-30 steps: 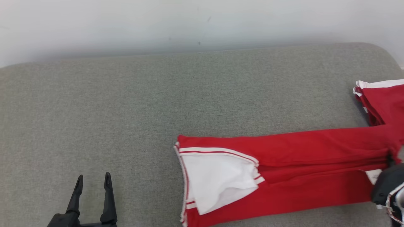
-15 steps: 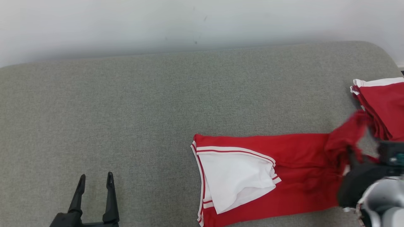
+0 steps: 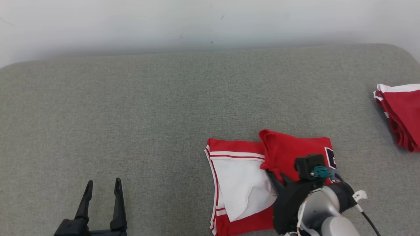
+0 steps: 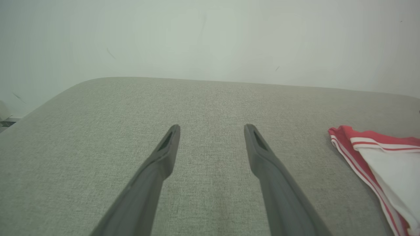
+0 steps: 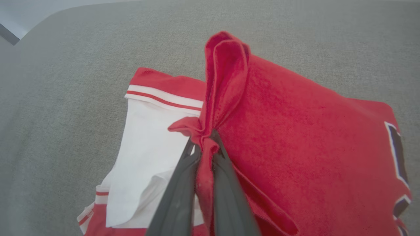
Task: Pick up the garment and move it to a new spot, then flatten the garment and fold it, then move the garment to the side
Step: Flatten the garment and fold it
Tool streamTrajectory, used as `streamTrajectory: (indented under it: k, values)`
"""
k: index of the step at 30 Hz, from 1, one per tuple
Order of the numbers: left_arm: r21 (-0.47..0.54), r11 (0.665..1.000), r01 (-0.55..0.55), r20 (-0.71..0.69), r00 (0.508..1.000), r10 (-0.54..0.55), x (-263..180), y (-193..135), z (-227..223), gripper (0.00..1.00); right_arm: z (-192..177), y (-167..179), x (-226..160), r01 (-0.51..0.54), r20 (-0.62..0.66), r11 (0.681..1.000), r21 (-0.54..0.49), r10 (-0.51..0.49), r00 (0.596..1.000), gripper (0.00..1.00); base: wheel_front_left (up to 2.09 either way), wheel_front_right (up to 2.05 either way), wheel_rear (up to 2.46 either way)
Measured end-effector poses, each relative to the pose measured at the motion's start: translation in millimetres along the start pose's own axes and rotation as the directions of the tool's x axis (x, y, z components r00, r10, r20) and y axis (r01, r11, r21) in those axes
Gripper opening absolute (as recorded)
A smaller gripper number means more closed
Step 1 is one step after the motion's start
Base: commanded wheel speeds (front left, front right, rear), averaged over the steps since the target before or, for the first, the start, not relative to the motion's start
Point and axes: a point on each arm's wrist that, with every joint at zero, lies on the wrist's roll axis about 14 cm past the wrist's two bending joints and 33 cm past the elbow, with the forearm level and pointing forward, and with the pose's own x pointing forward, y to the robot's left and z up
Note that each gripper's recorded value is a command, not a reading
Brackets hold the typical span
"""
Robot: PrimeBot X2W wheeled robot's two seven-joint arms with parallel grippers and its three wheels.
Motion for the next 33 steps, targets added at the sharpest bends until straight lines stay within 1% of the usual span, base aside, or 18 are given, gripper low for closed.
streamTrajectory:
  k: [3,7,17,18,19,20,23,26,28,30,33]
  values:
    - [-0.002,1.0,-0.007,-0.003,1.0,0.007,-2,3,-1,1.0,-3,22,8,-0.069,-0.014,0.998,-0.007,0.069,0.997,0.0,0.0,0.0,0.0]
    - [0.001,1.0,-0.024,-0.005,1.0,0.024,-4,8,-1,1.0,-6,44,17,-0.136,-0.028,0.99,-0.027,0.135,0.99,0.0,0.0,0.0,0.0]
    - [-0.005,0.999,-0.034,-0.013,0.999,0.034,-4,11,-4,1.0,-17,74,23,-0.228,-0.064,0.973,-0.044,0.225,0.972,0.0,0.0,0.0,0.0]
    - [-0.005,0.999,-0.032,-0.013,0.999,0.032,-4,11,-4,1.0,-18,75,24,-0.232,-0.066,0.972,-0.046,0.228,0.971,0.02,0.0,0.0,0.0]
    - [-0.006,1.0,-0.031,-0.013,0.999,0.031,-3,10,-4,1.0,-19,76,24,-0.234,-0.068,0.971,-0.044,0.231,0.971,0.41,0.0,0.0,0.0]
    - [-0.005,0.999,-0.031,-0.012,0.999,0.031,-3,10,-4,1.0,-19,76,25,-0.238,-0.066,0.97,-0.038,0.235,0.97,1.0,0.0,0.0,0.0]
    - [-0.006,1.0,-0.031,-0.014,0.999,0.031,-3,10,-5,1.0,-16,82,24,-0.262,-0.051,0.965,-0.008,0.261,0.964,1.0,0.0,0.0,0.0]
    - [-0.007,1.0,-0.027,-0.015,1.0,0.027,-3,9,-5,1.0,-6,97,19,-0.328,-0.009,0.941,0.082,0.33,0.944,1.0,0.0,0.0,0.0]
    - [-0.006,1.0,-0.026,-0.014,1.0,0.026,-3,9,-5,1.0,7,100,16,-0.35,0.034,0.93,0.112,0.348,0.937,1.0,0.0,0.0,0.0]
    - [-0.007,1.0,-0.024,-0.012,1.0,0.024,-3,8,-4,1.0,23,93,12,-0.346,0.095,0.928,0.14,0.335,0.937,1.0,0.0,0.0,0.0]
    - [-0.008,1.0,-0.024,-0.007,1.0,0.024,-4,8,-2,1.0,50,64,6,-0.282,0.193,0.947,0.151,0.252,0.948,1.0,0.0,0.0,0.0]
